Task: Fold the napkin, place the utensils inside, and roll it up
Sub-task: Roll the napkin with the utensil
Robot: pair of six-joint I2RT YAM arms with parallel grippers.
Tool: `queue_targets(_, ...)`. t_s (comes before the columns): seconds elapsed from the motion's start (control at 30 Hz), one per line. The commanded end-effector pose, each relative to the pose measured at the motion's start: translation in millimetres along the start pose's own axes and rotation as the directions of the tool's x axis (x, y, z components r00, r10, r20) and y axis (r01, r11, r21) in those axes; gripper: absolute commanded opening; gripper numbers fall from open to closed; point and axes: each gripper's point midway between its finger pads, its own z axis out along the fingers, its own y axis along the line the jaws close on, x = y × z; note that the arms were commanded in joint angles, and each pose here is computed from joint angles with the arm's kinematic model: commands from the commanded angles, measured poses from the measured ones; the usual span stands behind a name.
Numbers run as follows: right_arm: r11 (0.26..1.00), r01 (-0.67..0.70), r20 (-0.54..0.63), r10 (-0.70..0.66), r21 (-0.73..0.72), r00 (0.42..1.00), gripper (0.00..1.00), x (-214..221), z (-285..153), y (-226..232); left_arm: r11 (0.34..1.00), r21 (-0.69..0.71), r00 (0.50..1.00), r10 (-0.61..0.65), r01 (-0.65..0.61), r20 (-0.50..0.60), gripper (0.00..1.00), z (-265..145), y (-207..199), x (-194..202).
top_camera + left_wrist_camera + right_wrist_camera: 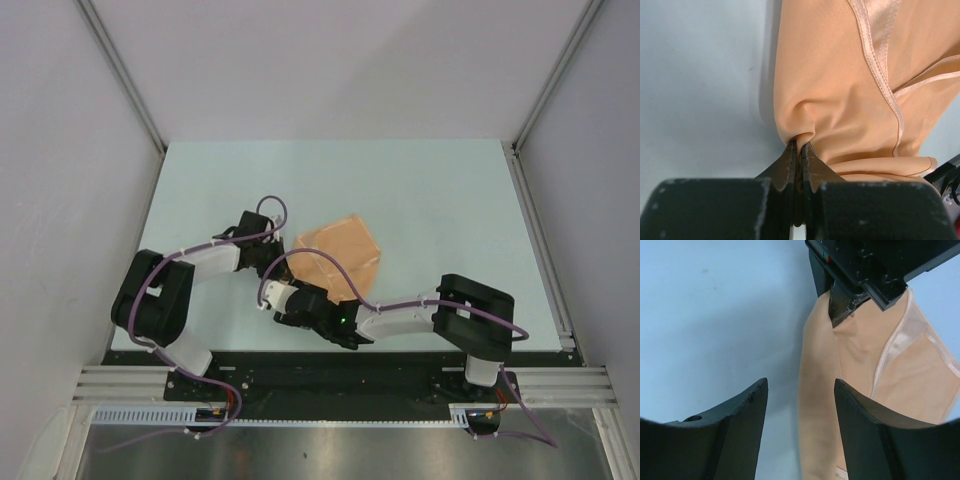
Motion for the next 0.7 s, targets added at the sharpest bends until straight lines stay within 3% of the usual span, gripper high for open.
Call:
queue_targets(0.0, 0.991, 0.05, 0.028, -0.054, 0.127, 0.998, 0.6, -9, 8, -18, 0.997, -0.071, 0.995, 0.012, -0.019, -0.096, 0.0, -1, 17, 18)
queue_targets(0.4, 0.985, 0.116, -0.1, -0.103, 0.126, 0.99, 0.53, 39, 35, -11, 0.997, -0.068, 0.992, 0.039, -0.047, -0.121, 0.0, -4, 14, 12)
queue_targets(0.57, 0.998, 0.051, -0.172, -0.044, 0.034, 0.984, 0.32, 59, 38, -8, 0.998, -0.032, 0.991, 0.05, -0.054, -0.12, 0.01, -3, 7, 11)
queue_targets(0.67, 0.995, -0.049, -0.182, 0.033, -0.083, 0.983, 0.19, 59, 33, 1, 0.998, -0.016, 0.993, 0.052, -0.054, -0.109, 0.11, -3, 3, 6)
